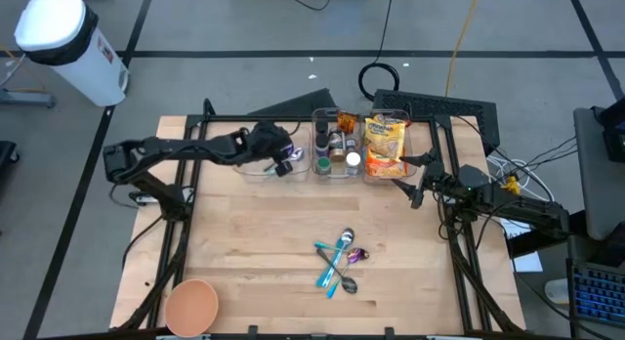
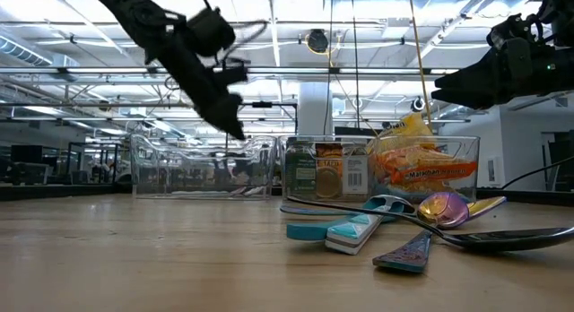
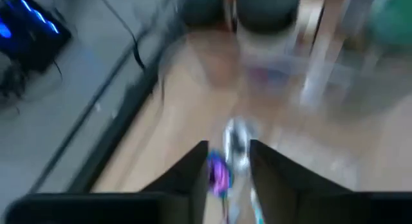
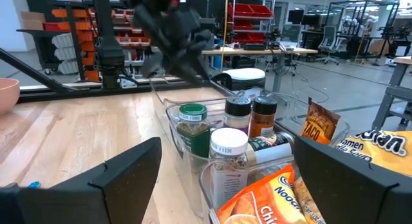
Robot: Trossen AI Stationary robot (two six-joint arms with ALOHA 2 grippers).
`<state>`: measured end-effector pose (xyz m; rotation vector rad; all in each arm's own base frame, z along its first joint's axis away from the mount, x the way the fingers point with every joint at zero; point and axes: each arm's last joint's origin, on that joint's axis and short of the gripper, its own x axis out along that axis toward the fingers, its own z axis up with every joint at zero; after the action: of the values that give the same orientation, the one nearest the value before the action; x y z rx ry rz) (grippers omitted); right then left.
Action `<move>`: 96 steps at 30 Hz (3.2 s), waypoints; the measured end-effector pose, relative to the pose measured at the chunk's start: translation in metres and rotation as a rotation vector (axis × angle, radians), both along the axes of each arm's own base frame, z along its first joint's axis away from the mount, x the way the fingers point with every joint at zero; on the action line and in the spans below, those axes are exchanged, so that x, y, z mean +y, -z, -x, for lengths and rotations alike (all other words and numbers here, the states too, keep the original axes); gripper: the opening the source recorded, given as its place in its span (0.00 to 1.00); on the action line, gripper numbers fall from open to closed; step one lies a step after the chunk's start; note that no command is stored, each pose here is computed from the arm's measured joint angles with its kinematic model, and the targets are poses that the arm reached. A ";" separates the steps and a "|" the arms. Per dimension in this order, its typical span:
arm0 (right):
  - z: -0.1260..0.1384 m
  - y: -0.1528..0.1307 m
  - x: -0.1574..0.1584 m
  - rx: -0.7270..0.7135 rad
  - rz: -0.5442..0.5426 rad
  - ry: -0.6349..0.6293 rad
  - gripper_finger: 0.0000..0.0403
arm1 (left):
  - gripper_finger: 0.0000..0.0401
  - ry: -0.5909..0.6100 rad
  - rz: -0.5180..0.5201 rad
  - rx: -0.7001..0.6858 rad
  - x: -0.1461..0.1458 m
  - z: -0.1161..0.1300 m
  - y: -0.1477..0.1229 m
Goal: Pick & Place Food Item
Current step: Put the black spoon into the left transparent bin
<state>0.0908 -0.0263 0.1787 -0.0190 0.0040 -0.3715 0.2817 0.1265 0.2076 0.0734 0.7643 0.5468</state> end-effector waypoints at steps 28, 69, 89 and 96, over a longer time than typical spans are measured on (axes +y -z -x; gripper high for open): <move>0.000 0.000 0.000 0.001 0.000 0.000 0.86 | 0.67 0.736 0.257 -0.288 -0.198 -0.042 -0.007; 0.000 0.000 0.000 0.000 0.000 0.000 0.86 | 0.67 0.750 0.316 -0.109 -0.218 -0.062 0.073; 0.000 0.000 0.000 0.001 0.000 -0.001 0.86 | 0.67 0.703 0.281 -0.166 -0.220 -0.066 0.074; 0.000 0.000 0.000 0.000 0.000 -0.001 0.86 | 0.67 0.812 0.279 -0.160 -0.225 -0.075 0.096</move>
<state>0.0908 -0.0262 0.1787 -0.0190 0.0040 -0.3709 0.3562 -0.0980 0.1112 0.0727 0.5831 -0.3231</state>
